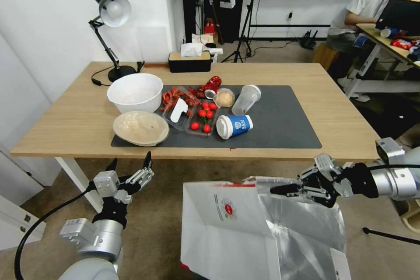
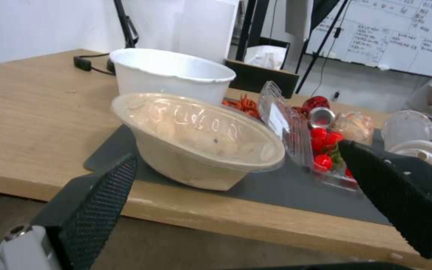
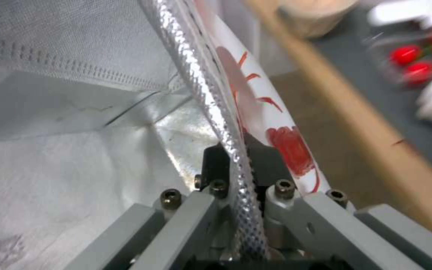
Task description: Pick up the food delivery bag from the floor and place it on the table.
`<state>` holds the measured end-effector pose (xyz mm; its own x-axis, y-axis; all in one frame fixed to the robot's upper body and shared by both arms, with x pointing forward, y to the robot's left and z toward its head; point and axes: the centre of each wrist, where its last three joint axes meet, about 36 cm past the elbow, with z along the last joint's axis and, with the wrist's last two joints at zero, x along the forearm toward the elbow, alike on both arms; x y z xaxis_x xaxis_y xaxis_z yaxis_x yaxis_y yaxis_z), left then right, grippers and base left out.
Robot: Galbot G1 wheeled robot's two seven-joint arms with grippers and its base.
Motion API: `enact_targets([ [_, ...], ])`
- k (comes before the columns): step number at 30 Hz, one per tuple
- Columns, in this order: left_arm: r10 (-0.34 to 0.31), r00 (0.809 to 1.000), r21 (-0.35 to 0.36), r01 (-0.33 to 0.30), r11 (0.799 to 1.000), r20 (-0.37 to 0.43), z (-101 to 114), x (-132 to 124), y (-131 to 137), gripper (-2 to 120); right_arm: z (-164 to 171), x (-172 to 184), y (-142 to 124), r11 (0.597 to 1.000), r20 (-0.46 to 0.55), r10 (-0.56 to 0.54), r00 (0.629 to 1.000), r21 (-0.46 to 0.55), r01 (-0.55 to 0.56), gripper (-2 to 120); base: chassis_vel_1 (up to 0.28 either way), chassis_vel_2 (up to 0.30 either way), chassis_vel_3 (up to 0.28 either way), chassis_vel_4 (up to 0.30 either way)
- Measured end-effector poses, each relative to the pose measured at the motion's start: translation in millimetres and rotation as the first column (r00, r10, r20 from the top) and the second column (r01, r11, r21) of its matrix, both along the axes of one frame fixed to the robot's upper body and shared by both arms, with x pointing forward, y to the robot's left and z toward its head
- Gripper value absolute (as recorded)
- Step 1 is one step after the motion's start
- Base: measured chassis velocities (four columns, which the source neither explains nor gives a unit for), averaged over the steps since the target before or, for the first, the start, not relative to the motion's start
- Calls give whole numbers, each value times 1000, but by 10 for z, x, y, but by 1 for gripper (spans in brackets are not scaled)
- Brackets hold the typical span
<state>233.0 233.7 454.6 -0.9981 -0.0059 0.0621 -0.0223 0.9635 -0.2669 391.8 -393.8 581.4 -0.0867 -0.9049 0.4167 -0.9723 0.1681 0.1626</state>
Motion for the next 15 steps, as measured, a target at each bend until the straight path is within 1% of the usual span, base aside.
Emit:
enact_targets([
  [2, 4, 1000, 3, -4, 1000, 0, 0, 6, 6, 100, 53, 7, 6, 996, 9, -77, 997, 43, 77, 0, 0, 0, 0, 0],
  [3, 4, 1000, 3, -4, 1000, 0, 0, 6, 6, 100, 53, 7, 6, 996, 9, -77, 997, 43, 77, 0, 0, 0, 0, 0],
  [5, 12, 1000, 6, -12, 1000, 1, -3, -2, 18, 100, 98, 17, -10, 983, 12, -164, 986, 88, 162, 0, 0, 0, 0, 0],
  [6, 12, 1000, 6, -12, 1000, 1, -3, -2, 18, 100, 98, 17, -10, 983, 12, -164, 986, 88, 162, 0, 0, 0, 0, 0],
  [7, 20, 1000, 5, -20, 1000, 3, -9, -15, 22, 100, 124, 31, -38, 974, 12, -200, 980, 108, 198, 0, 0, 0, 0, 0],
  [9, 39, 999, 5, -39, 999, 7, -17, -34, 17, 100, 239, 56, -92, 940, -2, -287, 958, 190, 282, 0, 0, 0, 0, 0],
  [10, 39, 999, 5, -39, 999, 7, -17, -34, 17, 100, 239, 56, -92, 940, -2, -287, 958, 190, 282, 0, 0, 0, 0, 0],
  [13, 50, 999, 3, -50, 999, 9, -19, -37, 3, 100, 380, 25, -40, 904, -17, -337, 941, 274, 329, 0, 0, 0, 0, 0],
  [14, 50, 999, 3, -50, 999, 9, -19, -37, 3, 100, 380, 25, -40, 904, -17, -337, 941, 274, 329, 0, 0, 0, 0, 0],
  [15, 51, 999, 4, -51, 999, 10, -18, -35, 2, 100, 417, 9, -13, 895, -19, -346, 938, 294, 336, 0, 0, 0, 0, 0],
])
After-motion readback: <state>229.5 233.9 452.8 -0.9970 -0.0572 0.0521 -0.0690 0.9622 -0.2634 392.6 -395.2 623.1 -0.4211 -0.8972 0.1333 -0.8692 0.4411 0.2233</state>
